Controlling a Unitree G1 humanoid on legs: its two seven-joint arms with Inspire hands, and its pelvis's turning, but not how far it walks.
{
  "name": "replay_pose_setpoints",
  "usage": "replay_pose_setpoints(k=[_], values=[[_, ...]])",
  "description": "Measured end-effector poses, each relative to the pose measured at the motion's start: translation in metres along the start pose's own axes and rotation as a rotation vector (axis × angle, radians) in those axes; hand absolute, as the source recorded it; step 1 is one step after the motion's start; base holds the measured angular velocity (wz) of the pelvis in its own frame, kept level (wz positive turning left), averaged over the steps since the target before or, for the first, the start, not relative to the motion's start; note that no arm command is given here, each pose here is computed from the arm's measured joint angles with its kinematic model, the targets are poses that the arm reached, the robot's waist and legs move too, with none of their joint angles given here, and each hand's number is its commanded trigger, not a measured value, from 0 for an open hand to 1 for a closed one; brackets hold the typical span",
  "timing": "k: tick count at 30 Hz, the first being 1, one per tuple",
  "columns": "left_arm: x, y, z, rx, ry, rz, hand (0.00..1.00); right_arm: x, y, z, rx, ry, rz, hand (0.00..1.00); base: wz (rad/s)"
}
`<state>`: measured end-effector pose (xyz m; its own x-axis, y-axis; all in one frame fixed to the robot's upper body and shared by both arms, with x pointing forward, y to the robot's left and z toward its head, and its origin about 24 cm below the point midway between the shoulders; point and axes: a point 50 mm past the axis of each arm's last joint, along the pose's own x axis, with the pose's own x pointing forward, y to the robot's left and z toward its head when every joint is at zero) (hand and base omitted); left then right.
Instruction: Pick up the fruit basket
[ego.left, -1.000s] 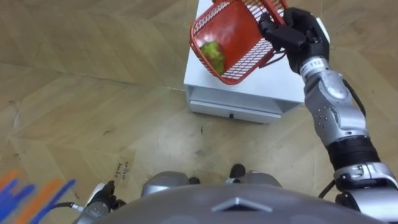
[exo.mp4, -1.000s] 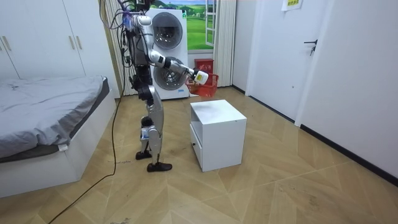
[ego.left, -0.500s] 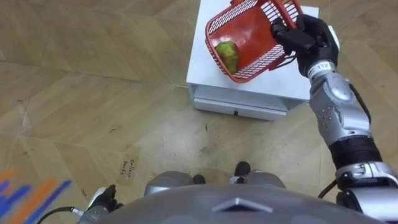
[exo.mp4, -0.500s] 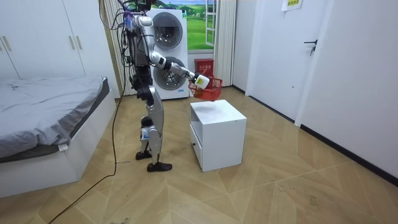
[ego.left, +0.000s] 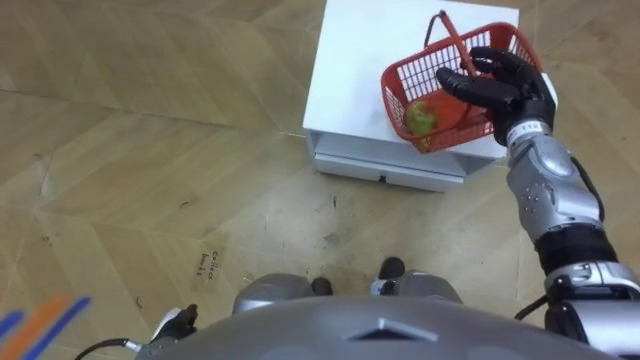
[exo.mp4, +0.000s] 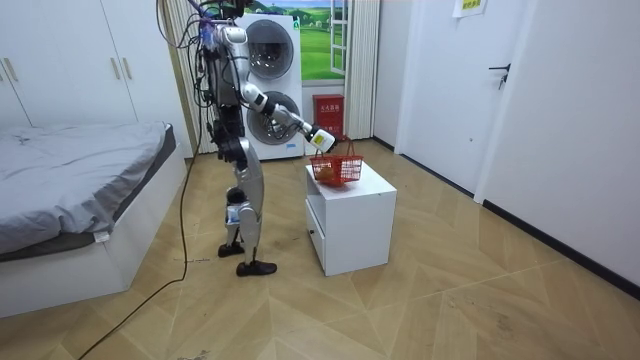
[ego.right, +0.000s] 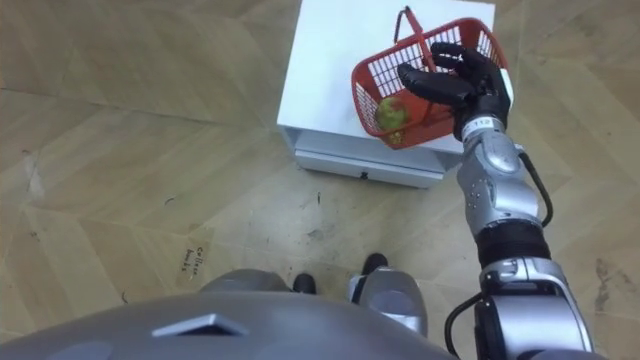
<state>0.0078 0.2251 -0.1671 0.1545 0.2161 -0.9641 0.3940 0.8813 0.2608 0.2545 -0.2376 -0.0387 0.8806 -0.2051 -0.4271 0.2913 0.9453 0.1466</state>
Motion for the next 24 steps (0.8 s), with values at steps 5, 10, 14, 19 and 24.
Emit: replay_pose_setpoints(k=[5,10,14,19,24], values=[[-0.001,-0.001,-0.002,0.005,0.002,0.005,0.0,0.0,0.0,0.0,0.028,0.003,0.0,0.0,0.0],[-0.001,-0.002,-0.005,0.007,0.017,0.006,0.0,0.0,0.0,0.0,0.045,0.004,0.0,0.0,0.0],[-0.001,-0.002,-0.006,0.007,0.019,0.005,0.0,0.0,0.0,0.0,0.049,0.005,0.0,0.0,0.0],[-0.002,-0.003,-0.01,0.001,0.03,0.002,0.0,0.0,0.0,-0.001,0.051,0.005,0.002,0.0,0.02],[-0.002,-0.004,-0.013,-0.016,0.038,-0.001,0.0,0.0,0.0,-0.001,0.052,0.007,0.006,0.0,0.04]])
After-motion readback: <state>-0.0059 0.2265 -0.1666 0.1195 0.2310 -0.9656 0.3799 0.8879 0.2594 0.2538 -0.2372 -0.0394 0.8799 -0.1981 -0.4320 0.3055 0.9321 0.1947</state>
